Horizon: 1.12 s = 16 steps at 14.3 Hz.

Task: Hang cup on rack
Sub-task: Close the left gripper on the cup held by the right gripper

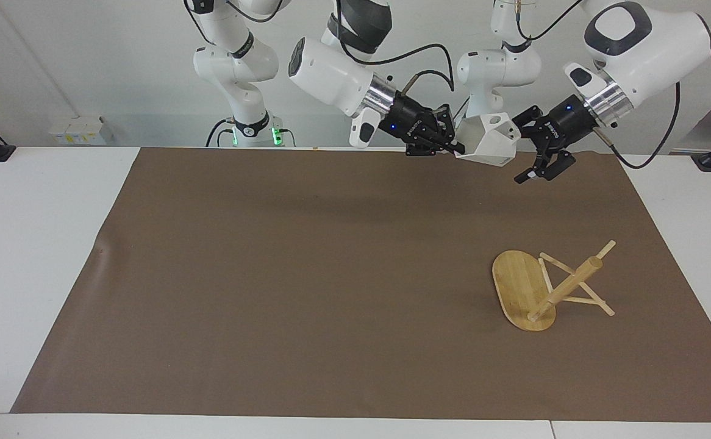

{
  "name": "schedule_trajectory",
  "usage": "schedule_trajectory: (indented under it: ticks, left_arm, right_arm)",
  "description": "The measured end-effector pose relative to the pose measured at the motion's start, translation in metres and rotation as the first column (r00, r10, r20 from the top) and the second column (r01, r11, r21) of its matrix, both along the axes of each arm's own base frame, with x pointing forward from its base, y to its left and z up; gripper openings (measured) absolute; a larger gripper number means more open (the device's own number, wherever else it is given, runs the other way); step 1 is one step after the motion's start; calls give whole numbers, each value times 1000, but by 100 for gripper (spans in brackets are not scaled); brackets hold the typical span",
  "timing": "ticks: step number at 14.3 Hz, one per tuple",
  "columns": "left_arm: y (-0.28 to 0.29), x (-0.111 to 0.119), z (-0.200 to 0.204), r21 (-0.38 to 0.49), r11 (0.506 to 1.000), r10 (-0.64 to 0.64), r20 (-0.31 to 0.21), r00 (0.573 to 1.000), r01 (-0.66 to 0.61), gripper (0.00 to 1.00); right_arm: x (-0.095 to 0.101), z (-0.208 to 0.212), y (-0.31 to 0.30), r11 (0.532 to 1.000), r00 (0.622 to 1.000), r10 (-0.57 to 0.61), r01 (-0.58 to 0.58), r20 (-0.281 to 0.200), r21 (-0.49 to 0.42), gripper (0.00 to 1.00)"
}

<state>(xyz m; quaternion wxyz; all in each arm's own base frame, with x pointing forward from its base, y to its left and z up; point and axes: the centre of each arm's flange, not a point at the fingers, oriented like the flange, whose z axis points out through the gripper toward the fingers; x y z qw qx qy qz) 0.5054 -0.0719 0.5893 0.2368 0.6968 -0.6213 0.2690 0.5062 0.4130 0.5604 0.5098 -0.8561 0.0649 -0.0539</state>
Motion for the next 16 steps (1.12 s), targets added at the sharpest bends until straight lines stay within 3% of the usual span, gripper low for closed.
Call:
schedule_trajectory:
  ticks: [9,13,16]
  left_arm:
    - [8,-14,-31,14,999,47,-2,999,-47,100]
    - [3,-24,-28,5,998,65,-72,995,-65,100]
    - [2,-26,-27,-3,997,71,-86,994,-72,100]
  right_arm:
    - [1,-6,0,1000,1000,0,0,-9,-3,4]
    - [1,-6,0,1000,1000,0,0,-10,-4,4]
    - [1,-7,0,1000,1000,0,0,-11,-4,4]
